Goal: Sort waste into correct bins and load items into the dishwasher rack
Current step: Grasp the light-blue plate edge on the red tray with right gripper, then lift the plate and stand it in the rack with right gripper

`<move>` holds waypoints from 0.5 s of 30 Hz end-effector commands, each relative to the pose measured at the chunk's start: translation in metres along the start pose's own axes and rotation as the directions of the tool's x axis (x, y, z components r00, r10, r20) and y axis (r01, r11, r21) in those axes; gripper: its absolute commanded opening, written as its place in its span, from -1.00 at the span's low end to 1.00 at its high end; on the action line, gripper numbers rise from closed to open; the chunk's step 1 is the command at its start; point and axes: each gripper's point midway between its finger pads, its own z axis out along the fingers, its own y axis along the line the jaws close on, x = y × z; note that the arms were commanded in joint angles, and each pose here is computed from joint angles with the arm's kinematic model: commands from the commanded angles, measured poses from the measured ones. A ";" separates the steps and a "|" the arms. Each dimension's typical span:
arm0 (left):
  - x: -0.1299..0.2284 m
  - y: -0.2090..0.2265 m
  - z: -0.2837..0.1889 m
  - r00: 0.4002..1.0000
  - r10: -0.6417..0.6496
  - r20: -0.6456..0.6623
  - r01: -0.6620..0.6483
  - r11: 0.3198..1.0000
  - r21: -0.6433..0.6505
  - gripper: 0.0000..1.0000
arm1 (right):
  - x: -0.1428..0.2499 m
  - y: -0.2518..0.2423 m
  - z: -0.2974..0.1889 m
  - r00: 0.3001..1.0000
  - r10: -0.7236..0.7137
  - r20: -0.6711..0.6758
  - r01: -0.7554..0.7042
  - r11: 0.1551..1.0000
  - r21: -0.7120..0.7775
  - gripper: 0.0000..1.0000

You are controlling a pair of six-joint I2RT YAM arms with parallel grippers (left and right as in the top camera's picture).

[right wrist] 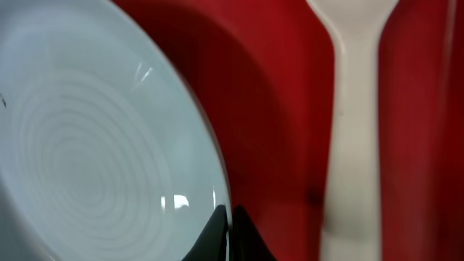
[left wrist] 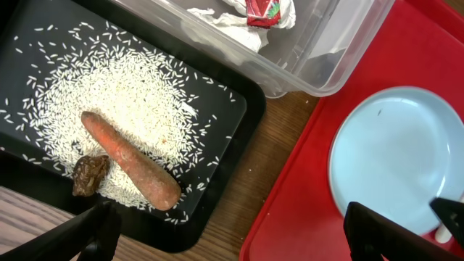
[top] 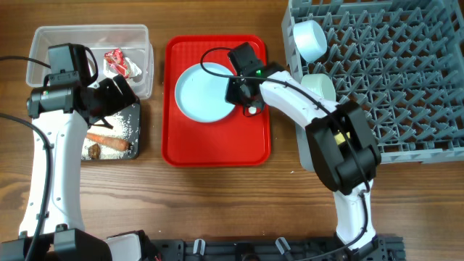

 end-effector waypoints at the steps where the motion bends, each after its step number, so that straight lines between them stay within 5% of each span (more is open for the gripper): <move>1: -0.005 -0.002 -0.002 1.000 -0.001 0.010 0.001 1.000 0.011 1.00 | -0.041 0.013 -0.080 0.955 -0.236 0.179 0.229 0.972 0.056 -0.91; 8: -0.005 -0.002 -0.002 1.000 -0.002 0.010 0.002 1.000 0.012 1.00 | -0.079 -0.037 -0.201 0.841 -0.344 0.418 0.157 0.894 0.420 -0.91; 15: -0.005 -0.002 -0.002 1.000 -0.001 0.010 0.001 1.000 0.011 1.00 | -0.103 -0.110 -0.326 0.704 -0.443 0.555 -0.177 0.647 0.741 -0.91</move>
